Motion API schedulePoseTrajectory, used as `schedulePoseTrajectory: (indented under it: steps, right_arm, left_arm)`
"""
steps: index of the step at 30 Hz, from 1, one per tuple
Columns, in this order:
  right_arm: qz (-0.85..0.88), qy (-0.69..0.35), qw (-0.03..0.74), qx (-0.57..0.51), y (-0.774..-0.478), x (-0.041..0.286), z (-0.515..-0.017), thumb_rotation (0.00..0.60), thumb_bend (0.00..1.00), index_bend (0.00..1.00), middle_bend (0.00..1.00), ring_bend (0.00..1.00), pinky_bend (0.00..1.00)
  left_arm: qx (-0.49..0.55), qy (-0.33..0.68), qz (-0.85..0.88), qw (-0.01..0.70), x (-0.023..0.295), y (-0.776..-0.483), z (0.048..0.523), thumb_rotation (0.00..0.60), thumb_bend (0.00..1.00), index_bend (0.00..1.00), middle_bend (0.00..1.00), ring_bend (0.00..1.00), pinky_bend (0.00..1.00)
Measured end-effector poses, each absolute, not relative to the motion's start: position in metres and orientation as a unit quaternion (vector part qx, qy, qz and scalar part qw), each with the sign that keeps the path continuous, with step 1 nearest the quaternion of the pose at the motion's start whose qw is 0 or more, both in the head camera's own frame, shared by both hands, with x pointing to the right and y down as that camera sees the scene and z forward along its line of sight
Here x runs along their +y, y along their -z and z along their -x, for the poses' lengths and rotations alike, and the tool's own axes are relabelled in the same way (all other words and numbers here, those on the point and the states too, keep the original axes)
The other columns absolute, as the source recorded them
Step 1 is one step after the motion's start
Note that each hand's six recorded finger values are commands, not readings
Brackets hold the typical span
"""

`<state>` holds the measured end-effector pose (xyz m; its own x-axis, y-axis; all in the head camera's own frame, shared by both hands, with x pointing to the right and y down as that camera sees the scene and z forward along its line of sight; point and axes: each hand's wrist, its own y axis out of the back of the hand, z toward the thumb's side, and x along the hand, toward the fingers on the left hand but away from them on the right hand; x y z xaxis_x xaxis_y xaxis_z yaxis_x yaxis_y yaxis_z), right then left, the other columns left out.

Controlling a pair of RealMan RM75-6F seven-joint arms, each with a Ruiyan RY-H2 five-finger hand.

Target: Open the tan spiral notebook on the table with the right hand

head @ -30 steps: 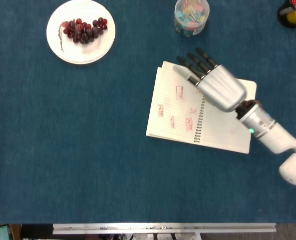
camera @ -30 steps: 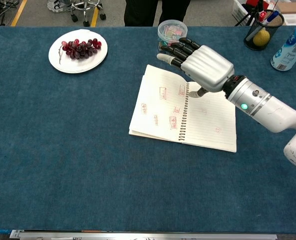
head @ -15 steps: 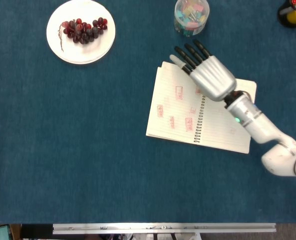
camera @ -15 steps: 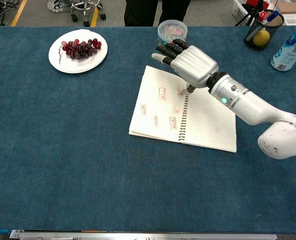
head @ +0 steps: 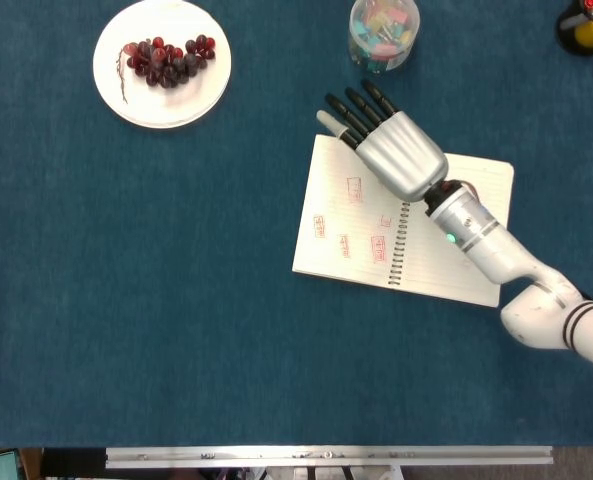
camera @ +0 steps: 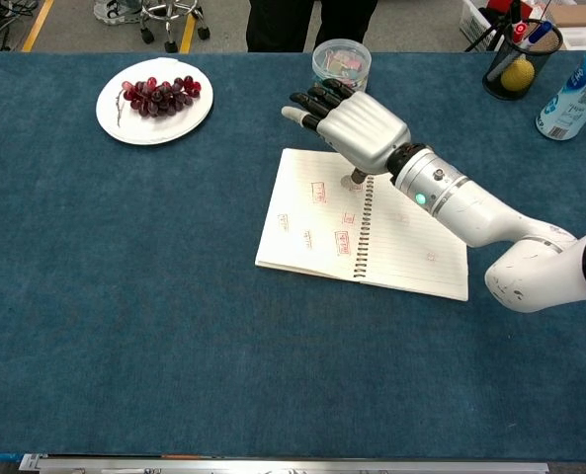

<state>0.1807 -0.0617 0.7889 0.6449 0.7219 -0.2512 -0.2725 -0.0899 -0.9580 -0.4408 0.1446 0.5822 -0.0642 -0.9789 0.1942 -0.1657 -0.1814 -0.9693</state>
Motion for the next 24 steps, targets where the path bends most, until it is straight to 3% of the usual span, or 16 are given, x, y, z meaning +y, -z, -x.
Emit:
schedulePoseTrajectory:
  steps: [13, 24]
  right_arm:
    - [0.618, -0.378, 0.646, -0.24, -0.711, -0.053, -0.26, 0.6, 0.0, 0.0, 0.0, 0.0, 0.0]
    - [0.544, -0.511, 0.598, -0.291, -0.643, -0.004, -0.409, 0.6, 0.05, 0.0, 0.08, 0.0, 0.01]
  left_arm:
    - [0.501, 0.515, 0.573, 0.393, 0.136, -0.588, 0.434, 0.6, 0.41, 0.14, 0.11, 0.1, 0.14]
    - [0.489, 0.512, 0.578, 0.405, 0.125, -0.599, 0.426, 0.6, 0.41, 0.14, 0.11, 0.1, 0.14]
